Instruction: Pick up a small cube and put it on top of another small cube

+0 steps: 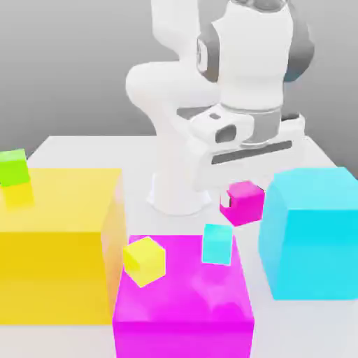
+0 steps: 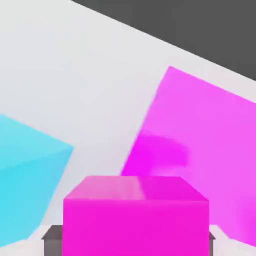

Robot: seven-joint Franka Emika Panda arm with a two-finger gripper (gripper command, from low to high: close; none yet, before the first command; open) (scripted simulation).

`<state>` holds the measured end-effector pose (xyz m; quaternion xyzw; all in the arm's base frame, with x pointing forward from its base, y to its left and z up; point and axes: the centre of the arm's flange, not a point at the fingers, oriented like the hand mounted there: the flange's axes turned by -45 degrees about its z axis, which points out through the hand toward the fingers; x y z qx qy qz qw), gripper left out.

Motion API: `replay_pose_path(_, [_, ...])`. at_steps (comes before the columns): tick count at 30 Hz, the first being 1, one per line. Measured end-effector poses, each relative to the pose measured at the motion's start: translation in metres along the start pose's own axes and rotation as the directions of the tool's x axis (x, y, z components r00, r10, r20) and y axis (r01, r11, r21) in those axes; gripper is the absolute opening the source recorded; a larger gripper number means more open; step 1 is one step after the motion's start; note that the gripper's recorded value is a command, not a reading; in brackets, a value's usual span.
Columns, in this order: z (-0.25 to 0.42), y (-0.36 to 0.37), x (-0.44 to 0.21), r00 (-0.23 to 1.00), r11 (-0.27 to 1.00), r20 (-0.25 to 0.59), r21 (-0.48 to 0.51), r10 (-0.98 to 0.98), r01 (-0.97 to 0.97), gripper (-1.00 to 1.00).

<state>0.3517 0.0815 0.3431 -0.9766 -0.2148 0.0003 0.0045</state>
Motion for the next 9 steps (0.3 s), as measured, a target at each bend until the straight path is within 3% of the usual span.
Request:
replay_pose_path(6, [0.057, 0.004, -0.013, 1.0, 1.0, 0.001, -0.006, -0.006, 0.006, -1.0])
replay_pose_path(7, [0.064, 0.004, -0.014, 1.0, 1.0, 0.002, -0.007, -0.006, 0.006, 1.0])
replay_pose_path(9, [0.064, 0.004, -0.014, 1.0, 1.0, 0.002, -0.007, -0.006, 0.006, 1.0])
